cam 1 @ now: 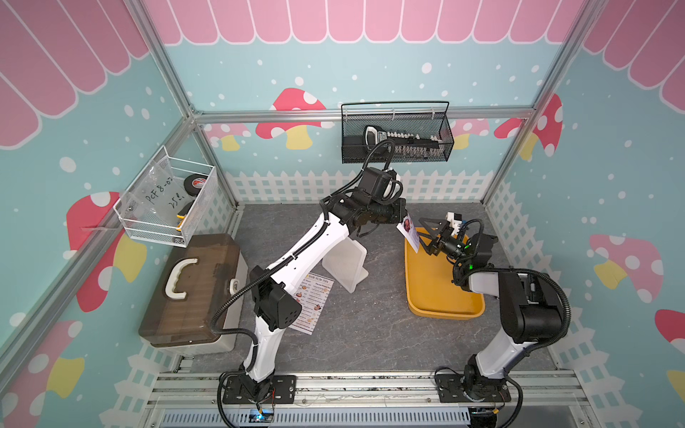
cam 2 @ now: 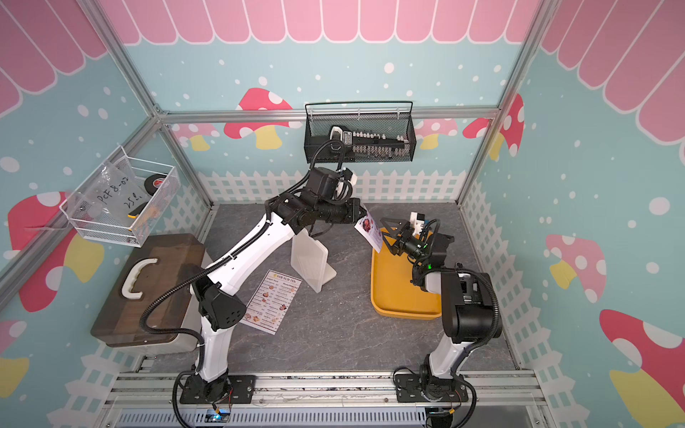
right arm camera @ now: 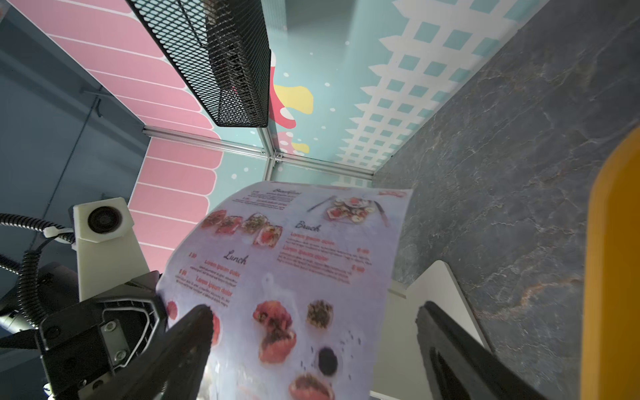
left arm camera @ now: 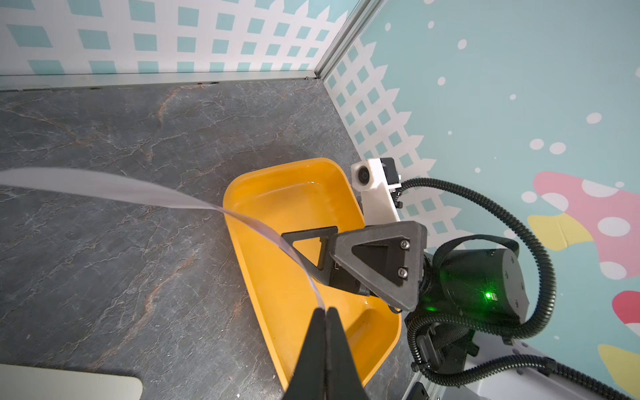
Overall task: Replace the menus in the menu holders
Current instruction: Pick up the menu from the storage box.
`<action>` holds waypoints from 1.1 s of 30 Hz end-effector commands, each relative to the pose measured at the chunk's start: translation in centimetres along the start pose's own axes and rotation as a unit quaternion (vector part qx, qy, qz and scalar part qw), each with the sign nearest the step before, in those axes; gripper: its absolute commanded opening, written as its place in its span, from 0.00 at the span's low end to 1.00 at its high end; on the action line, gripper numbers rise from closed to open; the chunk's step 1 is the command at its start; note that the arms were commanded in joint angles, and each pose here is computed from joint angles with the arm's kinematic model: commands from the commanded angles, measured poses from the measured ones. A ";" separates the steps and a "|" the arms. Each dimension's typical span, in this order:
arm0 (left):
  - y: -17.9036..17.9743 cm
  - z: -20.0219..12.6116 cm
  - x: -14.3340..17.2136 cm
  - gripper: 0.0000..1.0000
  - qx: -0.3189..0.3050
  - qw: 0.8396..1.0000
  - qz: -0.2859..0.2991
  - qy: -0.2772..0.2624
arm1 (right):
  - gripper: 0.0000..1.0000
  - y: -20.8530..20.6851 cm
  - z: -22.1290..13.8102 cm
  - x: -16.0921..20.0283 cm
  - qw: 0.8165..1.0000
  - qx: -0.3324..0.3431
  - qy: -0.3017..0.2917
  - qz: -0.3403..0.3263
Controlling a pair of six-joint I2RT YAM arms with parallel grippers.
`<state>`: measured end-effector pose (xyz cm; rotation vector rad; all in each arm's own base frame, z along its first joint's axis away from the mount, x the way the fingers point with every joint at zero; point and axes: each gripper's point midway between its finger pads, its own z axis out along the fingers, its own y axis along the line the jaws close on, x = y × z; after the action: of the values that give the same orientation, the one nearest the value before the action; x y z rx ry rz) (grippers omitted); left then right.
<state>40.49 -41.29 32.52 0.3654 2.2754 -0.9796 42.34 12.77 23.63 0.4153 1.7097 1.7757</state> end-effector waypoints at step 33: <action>-0.3 -3.4 0.5 0.00 0.005 1.000 0.015 -0.005 | 0.92 3.1 0.3 -1.4 0.999 -0.037 -0.006 -0.032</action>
<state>38.40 -39.92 33.67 0.3870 2.2711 -1.0025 43.61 12.31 25.54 0.4084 1.6646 1.7913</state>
